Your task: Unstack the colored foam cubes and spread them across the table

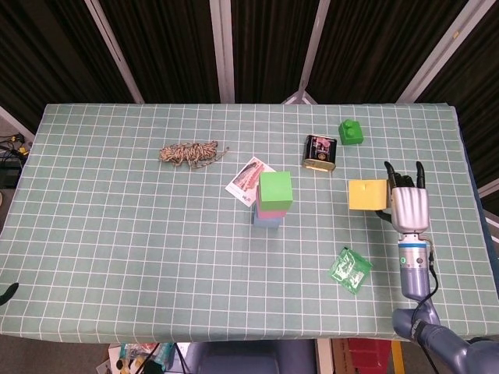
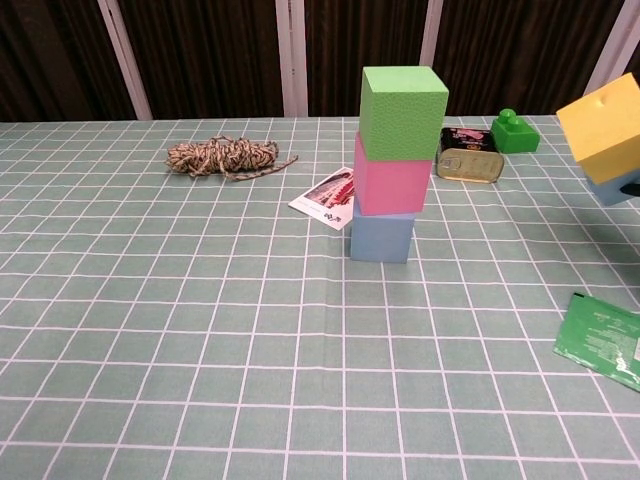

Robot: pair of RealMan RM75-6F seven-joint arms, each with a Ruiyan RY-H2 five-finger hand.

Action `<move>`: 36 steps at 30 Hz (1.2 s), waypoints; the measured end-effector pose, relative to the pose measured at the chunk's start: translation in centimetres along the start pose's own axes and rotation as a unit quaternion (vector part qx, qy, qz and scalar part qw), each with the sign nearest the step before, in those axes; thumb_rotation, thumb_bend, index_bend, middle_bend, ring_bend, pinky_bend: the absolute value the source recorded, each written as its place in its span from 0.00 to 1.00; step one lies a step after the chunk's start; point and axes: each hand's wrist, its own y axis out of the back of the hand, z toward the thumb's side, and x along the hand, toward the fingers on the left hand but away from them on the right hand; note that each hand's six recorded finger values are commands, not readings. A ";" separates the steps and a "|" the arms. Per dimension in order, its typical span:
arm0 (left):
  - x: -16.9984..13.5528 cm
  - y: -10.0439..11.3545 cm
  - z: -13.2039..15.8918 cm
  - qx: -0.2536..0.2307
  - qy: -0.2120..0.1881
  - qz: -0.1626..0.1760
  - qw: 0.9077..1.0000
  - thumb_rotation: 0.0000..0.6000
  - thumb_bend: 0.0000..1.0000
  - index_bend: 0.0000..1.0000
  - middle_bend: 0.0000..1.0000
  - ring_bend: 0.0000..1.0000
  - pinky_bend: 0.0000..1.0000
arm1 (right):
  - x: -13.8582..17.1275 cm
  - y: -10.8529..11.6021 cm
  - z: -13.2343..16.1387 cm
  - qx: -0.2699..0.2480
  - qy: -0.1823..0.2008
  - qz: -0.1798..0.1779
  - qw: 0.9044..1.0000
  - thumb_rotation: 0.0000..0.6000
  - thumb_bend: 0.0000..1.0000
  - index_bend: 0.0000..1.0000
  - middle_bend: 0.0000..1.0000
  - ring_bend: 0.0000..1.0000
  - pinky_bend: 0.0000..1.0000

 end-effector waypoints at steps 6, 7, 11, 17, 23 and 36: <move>0.1 0.0 -0.1 0.000 0.005 0.002 1.000 1.00 0.20 0.17 0.00 0.00 0.08 | -0.5 -0.1 0.0 0.109 0.022 -0.028 0.993 1.00 0.16 0.14 0.64 0.38 0.00; 0.2 0.0 -0.1 0.000 0.005 0.002 1.000 1.00 0.20 0.17 0.00 0.00 0.08 | -0.5 -0.2 0.2 0.120 0.025 -0.032 0.992 1.00 0.16 0.14 0.64 0.38 0.00; 0.1 0.0 0.1 0.003 0.002 0.003 1.000 1.00 0.20 0.17 0.00 0.00 0.08 | -0.4 -0.4 0.8 0.129 0.031 -0.040 0.990 1.00 0.16 0.14 0.64 0.38 0.00; -0.1 0.0 0.1 0.004 0.001 0.004 1.000 1.00 0.20 0.17 0.00 0.00 0.08 | -0.3 -0.8 0.4 0.089 0.013 -0.029 0.996 1.00 0.16 0.14 0.64 0.38 0.00; 0.0 0.1 -0.1 0.000 0.005 0.006 1.000 1.00 0.20 0.17 0.00 0.00 0.08 | -0.3 -1.7 -0.9 -0.052 -0.042 0.007 0.998 1.00 0.16 0.15 0.64 0.38 0.00; -0.4 0.5 -0.2 -0.005 0.004 0.012 1.000 1.00 0.20 0.17 0.00 0.00 0.08 | -0.7 -3.1 -3.6 -0.368 -0.141 0.138 0.909 1.00 0.16 0.17 0.63 0.38 0.00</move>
